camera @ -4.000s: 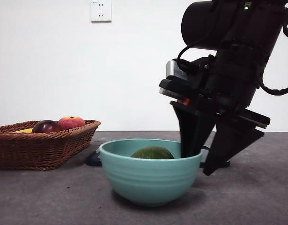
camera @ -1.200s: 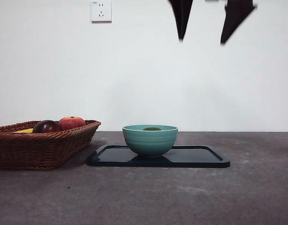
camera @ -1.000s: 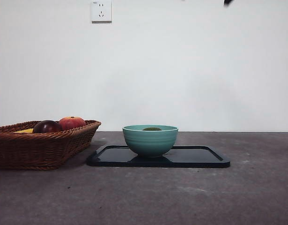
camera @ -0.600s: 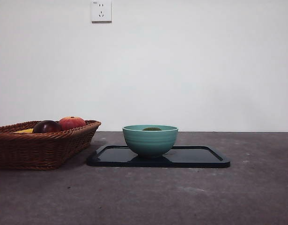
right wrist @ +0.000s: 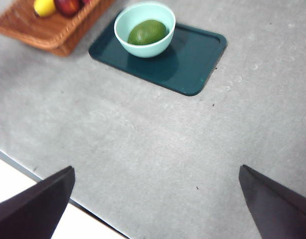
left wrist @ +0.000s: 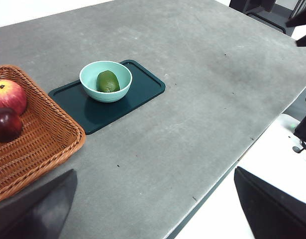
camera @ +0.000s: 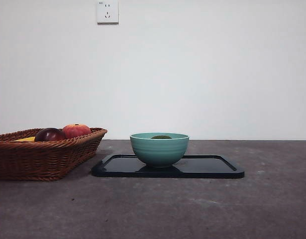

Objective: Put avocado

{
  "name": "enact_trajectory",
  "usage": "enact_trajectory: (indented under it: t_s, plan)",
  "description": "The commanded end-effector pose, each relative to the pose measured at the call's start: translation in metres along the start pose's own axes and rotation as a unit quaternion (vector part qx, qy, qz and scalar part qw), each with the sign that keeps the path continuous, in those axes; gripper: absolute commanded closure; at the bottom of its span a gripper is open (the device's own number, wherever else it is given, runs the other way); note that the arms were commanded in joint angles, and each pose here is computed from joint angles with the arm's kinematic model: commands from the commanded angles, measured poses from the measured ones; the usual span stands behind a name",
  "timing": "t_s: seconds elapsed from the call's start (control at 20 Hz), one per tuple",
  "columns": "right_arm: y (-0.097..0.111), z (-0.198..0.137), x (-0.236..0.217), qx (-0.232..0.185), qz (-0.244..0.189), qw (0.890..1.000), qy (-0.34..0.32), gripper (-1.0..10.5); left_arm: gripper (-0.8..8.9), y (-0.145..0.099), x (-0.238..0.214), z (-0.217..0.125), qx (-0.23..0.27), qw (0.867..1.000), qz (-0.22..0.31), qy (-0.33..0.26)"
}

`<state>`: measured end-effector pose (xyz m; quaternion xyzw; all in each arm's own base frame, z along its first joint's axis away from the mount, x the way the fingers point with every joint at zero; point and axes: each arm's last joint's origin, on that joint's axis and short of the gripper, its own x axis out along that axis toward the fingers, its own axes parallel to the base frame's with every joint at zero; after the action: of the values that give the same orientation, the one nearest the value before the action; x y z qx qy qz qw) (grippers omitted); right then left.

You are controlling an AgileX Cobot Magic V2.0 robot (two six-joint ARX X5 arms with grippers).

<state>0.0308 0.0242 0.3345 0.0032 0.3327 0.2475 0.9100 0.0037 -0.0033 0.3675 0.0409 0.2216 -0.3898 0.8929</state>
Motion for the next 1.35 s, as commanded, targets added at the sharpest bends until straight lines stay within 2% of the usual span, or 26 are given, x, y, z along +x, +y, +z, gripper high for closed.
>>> enact_trajectory:
  t_s: [0.05,0.4,0.75,0.8,0.85,0.9,0.95,1.0,1.05,1.35]
  plan:
    - [-0.0029,-0.0073,-0.0071,0.012,0.011,1.000,-0.016,3.6,3.14,-0.0002,-0.0018,0.0025,0.002,1.000,-0.003,-0.009]
    - [-0.0045,-0.0159,-0.0143,0.012,0.045,0.999,-0.008,3.6,3.14,-0.0002,-0.0018,0.0025,0.000,1.000,-0.003,-0.009]
    - [-0.0045,-0.0154,-0.0143,0.012,0.044,0.999,-0.011,3.6,3.28,-0.0002,-0.0018,0.0025,0.001,1.000,-0.003,-0.008]
    - [-0.0044,-0.0152,-0.0143,0.012,0.044,0.999,-0.012,3.6,3.71,-0.0002,-0.0018,0.0024,0.001,1.000,-0.003,-0.008]
    - [-0.0043,-0.0150,-0.0143,0.012,0.045,0.999,-0.013,3.8,4.66,-0.0002,-0.0018,0.0024,0.001,1.000,-0.003,-0.008]
    - [-0.0043,-0.0150,-0.0143,0.012,0.045,0.999,-0.013,4.7,5.69,-0.0002,-0.0018,0.0024,0.001,1.000,-0.003,-0.008]
    - [-0.0043,-0.0149,-0.0143,0.012,0.045,0.999,-0.013,6.7,7.13,-0.0002,-0.0018,0.0024,0.001,1.000,-0.003,-0.008]
    - [-0.0043,-0.0149,-0.0143,0.012,0.045,0.999,-0.014,8.7,8.16,-0.0002,-0.0018,0.0024,0.001,1.000,-0.003,-0.008]
    - [-0.0043,-0.0148,-0.0143,0.012,0.045,0.999,-0.014,9.4,8.07,-0.0002,-0.0018,0.0025,0.001,1.000,-0.003,-0.009]
    - [-0.0040,-0.0139,-0.0144,0.012,0.046,0.999,-0.018,9.4,8.07,-0.0002,-0.0018,0.0025,0.001,1.000,-0.003,-0.009]
